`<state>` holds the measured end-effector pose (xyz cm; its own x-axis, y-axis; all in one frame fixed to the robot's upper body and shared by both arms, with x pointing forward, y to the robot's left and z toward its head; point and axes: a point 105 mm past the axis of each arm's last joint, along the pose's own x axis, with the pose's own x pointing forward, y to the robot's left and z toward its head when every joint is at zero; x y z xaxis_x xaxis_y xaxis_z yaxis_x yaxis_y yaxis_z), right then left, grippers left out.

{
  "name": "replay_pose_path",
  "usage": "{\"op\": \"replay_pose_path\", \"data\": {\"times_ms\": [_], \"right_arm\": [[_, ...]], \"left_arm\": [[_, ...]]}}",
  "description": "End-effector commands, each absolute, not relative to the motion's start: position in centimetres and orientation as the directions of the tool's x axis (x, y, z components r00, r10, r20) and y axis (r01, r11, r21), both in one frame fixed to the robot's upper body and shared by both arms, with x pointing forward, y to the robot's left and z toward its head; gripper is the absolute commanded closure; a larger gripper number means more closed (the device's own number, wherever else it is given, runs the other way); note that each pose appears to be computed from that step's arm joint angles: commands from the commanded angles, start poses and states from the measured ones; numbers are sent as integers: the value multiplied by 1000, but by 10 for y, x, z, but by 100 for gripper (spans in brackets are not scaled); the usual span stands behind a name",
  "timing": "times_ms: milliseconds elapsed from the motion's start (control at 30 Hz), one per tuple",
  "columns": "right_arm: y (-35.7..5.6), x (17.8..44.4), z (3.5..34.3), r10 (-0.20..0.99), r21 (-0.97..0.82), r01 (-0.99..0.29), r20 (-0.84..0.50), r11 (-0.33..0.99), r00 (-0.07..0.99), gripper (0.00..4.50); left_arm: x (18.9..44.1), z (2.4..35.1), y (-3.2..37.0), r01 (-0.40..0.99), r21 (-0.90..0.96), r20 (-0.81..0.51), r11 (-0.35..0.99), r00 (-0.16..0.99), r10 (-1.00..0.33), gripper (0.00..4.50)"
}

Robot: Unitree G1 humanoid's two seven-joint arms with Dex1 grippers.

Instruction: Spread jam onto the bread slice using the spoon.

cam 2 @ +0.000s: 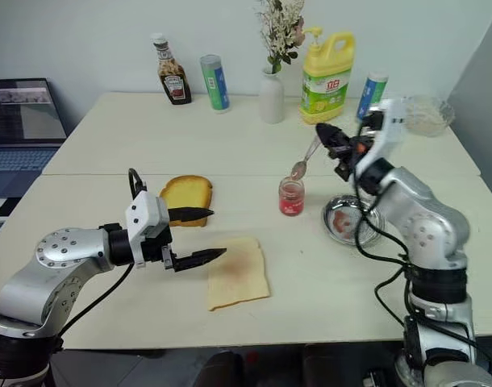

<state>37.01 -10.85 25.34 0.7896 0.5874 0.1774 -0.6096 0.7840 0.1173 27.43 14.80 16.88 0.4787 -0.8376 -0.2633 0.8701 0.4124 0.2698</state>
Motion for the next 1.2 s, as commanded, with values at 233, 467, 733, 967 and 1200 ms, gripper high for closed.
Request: {"op": "replay_pose_path", "data": {"times_ms": [233, 467, 733, 967, 1200], "right_arm": [[-99, 374, 259, 647, -154, -628, 196, 762, 737, 447], [-85, 369, 248, 699, -346, -624, 156, 700, 698, 447], [-75, 367, 232, 733, -514, -596, 99, 617, 673, 447], [-77, 372, 215, 731, -586, -576, 42, 570, 681, 447], [-80, 385, 198, 698, -499, -606, -4, 619, 717, 447]], "left_arm": [[266, 185, 133, 878, 314, -226, 363, 440, -869, 0], [267, 186, 131, 881, 317, -232, 351, 431, -872, 0], [268, 185, 130, 883, 320, -234, 344, 426, -874, 0], [268, 180, 131, 885, 325, -246, 334, 420, -874, 0], [268, 177, 130, 888, 327, -252, 323, 411, -876, 0]]}}
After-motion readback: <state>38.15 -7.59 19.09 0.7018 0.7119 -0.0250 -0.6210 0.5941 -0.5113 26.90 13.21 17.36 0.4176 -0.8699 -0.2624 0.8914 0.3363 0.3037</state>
